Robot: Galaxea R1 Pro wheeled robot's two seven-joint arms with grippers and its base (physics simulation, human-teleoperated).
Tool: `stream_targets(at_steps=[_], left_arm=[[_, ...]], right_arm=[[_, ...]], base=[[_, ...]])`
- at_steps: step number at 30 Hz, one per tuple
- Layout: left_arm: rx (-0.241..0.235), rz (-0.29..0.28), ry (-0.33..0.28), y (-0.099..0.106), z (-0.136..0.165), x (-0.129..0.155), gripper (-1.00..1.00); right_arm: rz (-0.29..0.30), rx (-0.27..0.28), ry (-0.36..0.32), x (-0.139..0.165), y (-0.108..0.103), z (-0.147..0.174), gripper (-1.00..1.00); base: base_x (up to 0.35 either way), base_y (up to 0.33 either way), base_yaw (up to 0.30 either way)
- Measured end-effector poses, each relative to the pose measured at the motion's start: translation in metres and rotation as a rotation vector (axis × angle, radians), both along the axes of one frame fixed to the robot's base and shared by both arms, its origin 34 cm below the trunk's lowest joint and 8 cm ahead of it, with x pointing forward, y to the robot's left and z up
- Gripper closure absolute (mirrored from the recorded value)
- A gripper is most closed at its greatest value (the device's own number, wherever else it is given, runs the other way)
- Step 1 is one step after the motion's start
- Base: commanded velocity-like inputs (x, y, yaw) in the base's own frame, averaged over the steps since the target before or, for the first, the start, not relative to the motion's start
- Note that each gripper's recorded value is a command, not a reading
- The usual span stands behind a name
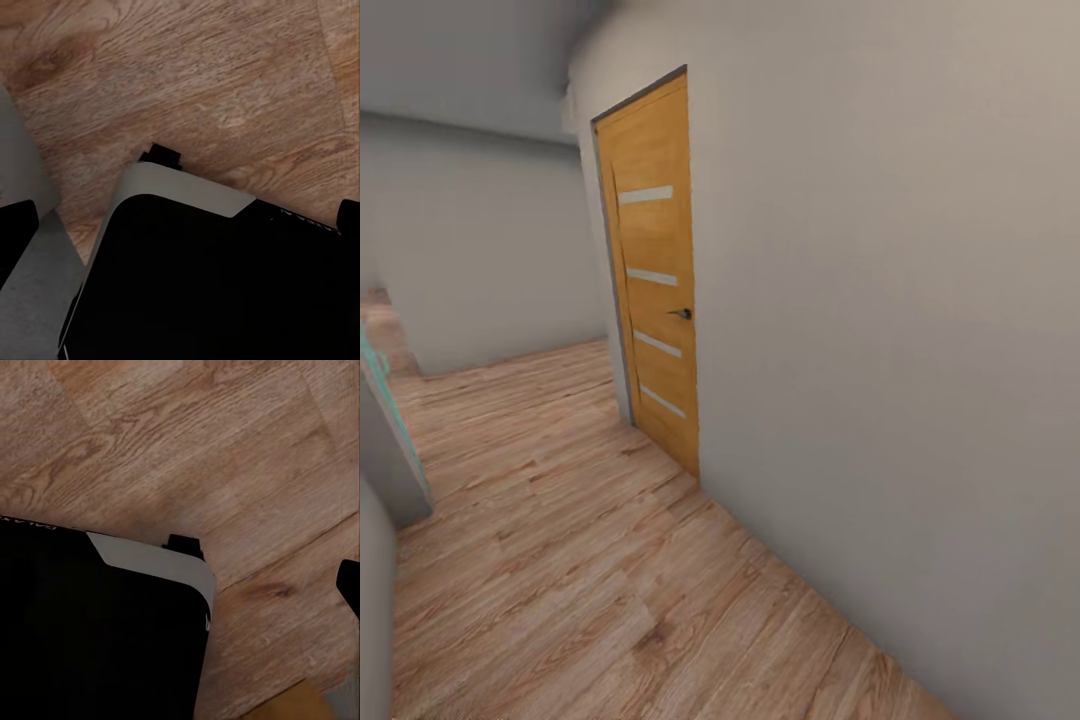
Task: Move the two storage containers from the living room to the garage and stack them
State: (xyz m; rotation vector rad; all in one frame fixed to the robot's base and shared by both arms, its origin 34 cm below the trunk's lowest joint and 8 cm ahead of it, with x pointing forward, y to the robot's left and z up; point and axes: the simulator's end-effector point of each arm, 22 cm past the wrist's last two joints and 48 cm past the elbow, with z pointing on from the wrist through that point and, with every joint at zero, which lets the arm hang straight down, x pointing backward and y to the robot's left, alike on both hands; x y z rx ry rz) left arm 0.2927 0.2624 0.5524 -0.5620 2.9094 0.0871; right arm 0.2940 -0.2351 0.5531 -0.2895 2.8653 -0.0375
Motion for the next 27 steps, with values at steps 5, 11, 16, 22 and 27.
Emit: stream_targets(at_steps=[5, 11, 16, 22, 27], left_arm=[[0.001, 0.001, 0.0, 0.0008, 0.0, -0.0001, -1.0], [0.001, 0.001, 0.0, 0.0013, 0.0, -0.0002, -1.0], [0.001, 0.001, 0.0, 0.0014, 0.0001, -0.0001, -1.0], [0.002, 0.002, 0.0, 0.0015, 0.0001, -0.0001, -1.0], [0.001, 0.002, 0.0, 0.0015, 0.0, -0.0002, -1.0]], right_arm=[[0.0, 0.0, 0.0, 0.0, 0.0, 0.0, -1.0], [0.0, 0.0, 0.0, 0.0001, 0.0, 0.0001, -1.0], [0.0, 0.0, 0.0, 0.0, -0.0001, 0.0001, -1.0], [0.0, -0.001, 0.0, 0.0, -0.0001, 0.0001, -1.0], [0.0, -0.001, 0.0, 0.0, -0.0003, 0.0001, -1.0]], base=[[0.297, 0.0, 0.3], [0.318, 0.0, 0.3], [0.321, 0.0, 0.3], [0.322, 0.0, 0.3], [0.322, 0.0, 0.3]])
